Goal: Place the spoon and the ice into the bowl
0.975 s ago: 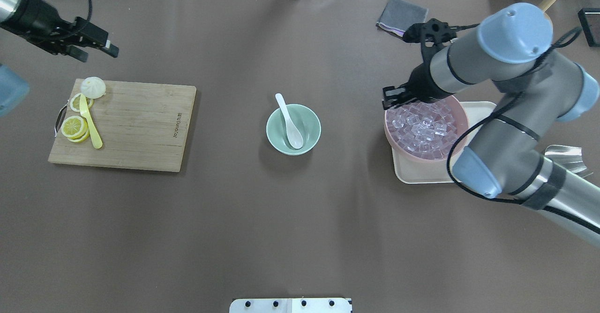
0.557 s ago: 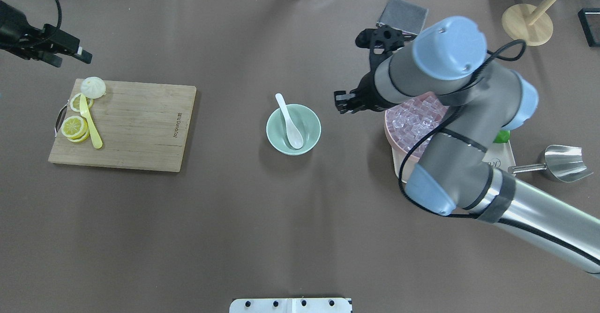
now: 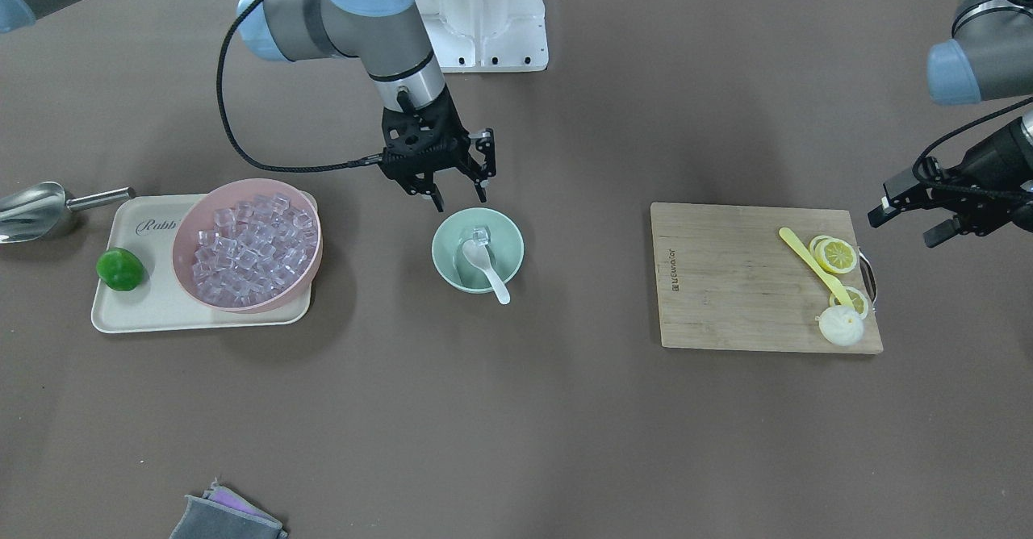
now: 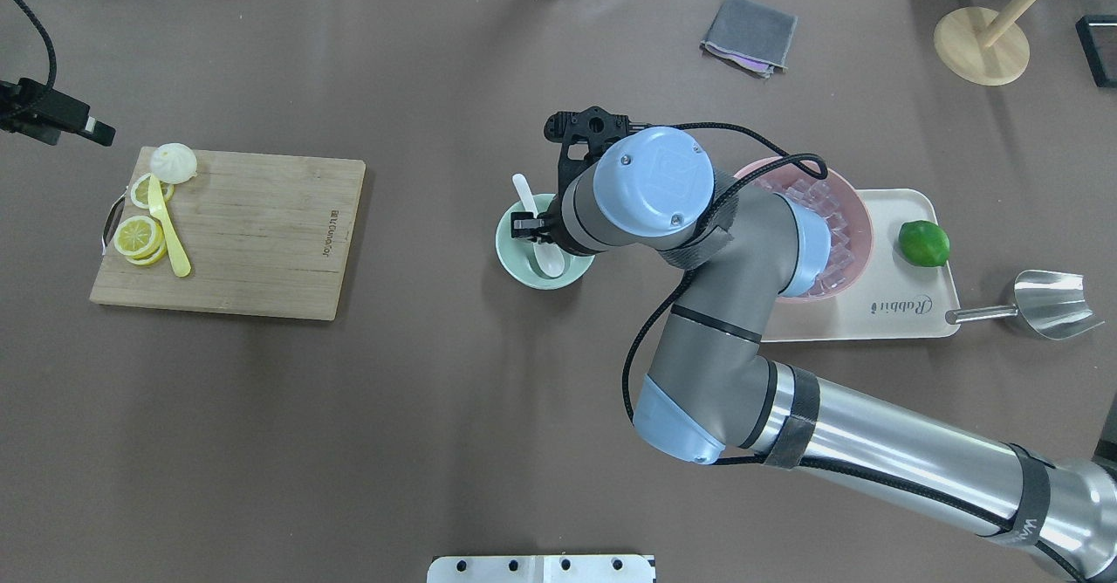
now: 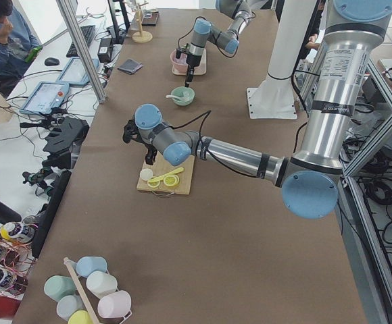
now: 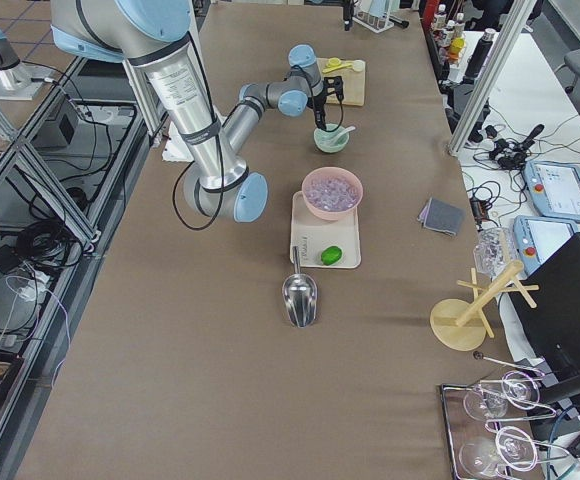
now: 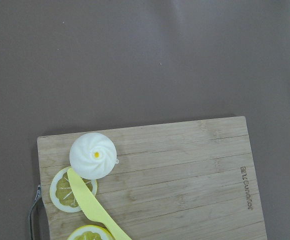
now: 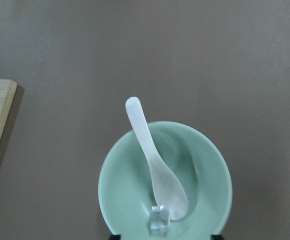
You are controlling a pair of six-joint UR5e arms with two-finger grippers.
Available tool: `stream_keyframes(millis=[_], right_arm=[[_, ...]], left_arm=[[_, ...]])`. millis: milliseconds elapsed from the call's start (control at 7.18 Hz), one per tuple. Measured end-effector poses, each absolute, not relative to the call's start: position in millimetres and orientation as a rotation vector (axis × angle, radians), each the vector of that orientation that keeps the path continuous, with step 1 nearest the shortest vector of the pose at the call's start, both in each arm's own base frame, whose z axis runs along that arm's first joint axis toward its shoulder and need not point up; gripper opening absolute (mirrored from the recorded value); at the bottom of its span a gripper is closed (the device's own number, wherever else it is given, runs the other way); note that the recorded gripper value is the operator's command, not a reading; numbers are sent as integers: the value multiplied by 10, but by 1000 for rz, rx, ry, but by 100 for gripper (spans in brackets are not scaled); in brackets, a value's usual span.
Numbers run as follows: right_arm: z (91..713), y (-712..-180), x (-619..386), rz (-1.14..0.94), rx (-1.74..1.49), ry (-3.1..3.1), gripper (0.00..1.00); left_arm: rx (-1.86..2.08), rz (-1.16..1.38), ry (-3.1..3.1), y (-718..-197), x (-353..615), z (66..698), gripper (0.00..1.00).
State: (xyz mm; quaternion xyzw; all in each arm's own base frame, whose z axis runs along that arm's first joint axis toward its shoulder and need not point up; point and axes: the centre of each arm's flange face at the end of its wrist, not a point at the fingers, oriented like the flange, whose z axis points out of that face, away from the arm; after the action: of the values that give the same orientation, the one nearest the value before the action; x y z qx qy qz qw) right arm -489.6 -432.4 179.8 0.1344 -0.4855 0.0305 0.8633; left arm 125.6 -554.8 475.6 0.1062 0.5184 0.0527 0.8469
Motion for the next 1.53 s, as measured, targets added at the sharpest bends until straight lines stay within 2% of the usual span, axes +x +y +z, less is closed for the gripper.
stream_keyframes(millis=[278, 696, 1114, 1532], right_arm=[[2191, -4733, -3454, 0, 207, -955, 100], [3349, -5174, -1756, -176, 221, -836, 100], [4458, -5210, -717, -276, 211, -779, 100], [5289, -5209, -90, -335, 190, -746, 100]], left_arm=[[247, 123, 1053, -5587, 1054, 4888, 98], [318, 166, 957, -5531, 143, 5269, 98], [302, 153, 930, -5041, -208, 5693, 98], [277, 134, 920, -4695, -272, 5909, 98]])
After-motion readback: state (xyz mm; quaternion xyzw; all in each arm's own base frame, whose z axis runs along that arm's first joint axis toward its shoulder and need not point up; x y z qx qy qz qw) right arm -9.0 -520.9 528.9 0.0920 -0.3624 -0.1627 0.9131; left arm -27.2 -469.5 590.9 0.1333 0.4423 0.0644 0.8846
